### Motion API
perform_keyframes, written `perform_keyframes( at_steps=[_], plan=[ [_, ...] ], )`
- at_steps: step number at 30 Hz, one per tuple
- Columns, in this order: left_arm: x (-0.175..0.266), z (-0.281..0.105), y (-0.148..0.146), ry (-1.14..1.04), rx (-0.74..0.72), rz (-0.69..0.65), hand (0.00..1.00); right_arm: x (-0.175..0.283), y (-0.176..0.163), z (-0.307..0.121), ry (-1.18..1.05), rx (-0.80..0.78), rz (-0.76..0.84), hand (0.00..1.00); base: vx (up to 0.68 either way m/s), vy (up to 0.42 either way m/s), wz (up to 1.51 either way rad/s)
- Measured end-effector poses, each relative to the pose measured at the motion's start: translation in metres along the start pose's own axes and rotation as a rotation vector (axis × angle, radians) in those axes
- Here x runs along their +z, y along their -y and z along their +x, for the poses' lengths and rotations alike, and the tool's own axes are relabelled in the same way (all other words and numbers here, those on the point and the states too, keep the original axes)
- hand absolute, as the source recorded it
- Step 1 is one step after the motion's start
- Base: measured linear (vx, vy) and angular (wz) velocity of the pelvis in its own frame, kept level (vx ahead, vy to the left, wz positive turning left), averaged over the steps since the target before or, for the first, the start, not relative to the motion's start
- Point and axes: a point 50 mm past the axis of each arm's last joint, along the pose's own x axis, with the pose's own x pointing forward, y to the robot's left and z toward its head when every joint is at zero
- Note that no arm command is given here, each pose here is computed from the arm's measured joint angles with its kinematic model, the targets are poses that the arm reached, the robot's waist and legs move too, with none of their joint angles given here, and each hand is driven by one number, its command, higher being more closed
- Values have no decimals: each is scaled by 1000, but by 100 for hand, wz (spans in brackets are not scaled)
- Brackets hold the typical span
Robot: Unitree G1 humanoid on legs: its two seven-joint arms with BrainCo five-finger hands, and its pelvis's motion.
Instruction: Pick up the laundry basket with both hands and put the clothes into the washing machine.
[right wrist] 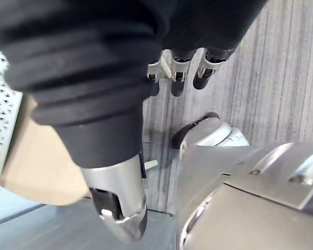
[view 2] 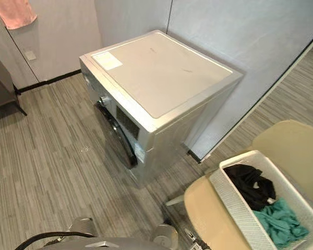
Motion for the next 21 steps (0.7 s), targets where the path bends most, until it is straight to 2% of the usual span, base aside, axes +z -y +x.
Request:
perform_keyframes(
  at_steps=[2, 5, 10, 16, 18, 21],
  plan=[
    [-6, 1, 0, -32, 13, 13, 0, -3, 3, 1, -20, -16, 15, 0, 138, 733, 8],
    [-3, 3, -11, -19, 8, 132, 0, -42, -8, -2, -159, -7, 66, 0, 256, 467, 10],
    [9, 6, -9, -7, 24, 292, 0, -27, -24, 2, -124, 35, 57, 0, 285, 404, -18],
    [25, 6, 7, 29, -11, 329, 0, -1, -65, 3, -24, 178, -86, 0, 221, 15, -51],
    [22, 3, 34, 29, -81, 306, 0, 20, -75, 3, 40, 210, -131, 0, 174, -55, -34],
    [20, 1, 41, 25, -99, 297, 0, 32, -83, 3, 75, 228, -147, 0, 87, -35, 3]
  ],
)
